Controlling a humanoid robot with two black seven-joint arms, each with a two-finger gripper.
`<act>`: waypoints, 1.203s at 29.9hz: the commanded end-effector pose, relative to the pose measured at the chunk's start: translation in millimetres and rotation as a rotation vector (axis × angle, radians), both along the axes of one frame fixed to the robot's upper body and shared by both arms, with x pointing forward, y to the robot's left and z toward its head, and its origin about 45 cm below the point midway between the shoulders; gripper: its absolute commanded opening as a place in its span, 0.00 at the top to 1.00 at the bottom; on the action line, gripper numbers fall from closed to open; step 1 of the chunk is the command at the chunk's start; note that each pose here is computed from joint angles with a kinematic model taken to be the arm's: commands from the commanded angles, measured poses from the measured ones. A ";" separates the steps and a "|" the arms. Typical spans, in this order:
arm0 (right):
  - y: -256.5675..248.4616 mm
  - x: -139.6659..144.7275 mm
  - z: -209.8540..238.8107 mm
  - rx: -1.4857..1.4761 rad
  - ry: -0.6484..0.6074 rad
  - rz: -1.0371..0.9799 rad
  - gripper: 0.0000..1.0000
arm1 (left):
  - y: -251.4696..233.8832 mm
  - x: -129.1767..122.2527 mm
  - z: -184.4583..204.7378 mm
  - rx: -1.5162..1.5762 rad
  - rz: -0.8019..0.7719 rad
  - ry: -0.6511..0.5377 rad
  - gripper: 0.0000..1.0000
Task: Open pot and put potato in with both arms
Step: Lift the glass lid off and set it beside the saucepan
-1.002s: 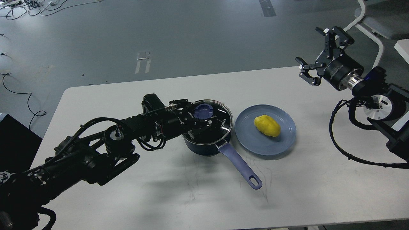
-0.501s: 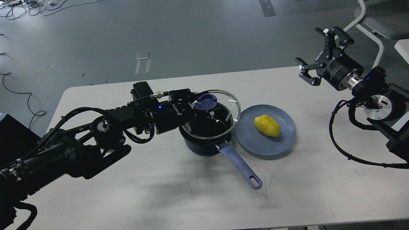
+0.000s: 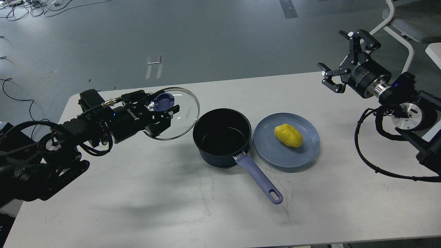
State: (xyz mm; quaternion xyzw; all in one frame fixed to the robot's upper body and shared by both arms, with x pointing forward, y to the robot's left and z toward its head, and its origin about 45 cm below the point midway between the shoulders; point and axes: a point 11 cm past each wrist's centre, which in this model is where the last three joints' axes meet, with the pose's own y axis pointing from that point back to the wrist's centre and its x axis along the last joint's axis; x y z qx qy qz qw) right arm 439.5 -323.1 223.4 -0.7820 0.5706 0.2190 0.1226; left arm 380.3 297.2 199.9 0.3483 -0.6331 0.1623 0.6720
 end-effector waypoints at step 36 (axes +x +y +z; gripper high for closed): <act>-3.7 -2.1 -2.7 -0.008 0.008 -0.004 0.00 | 12.5 -34.8 -96.0 0.027 0.092 0.123 0.55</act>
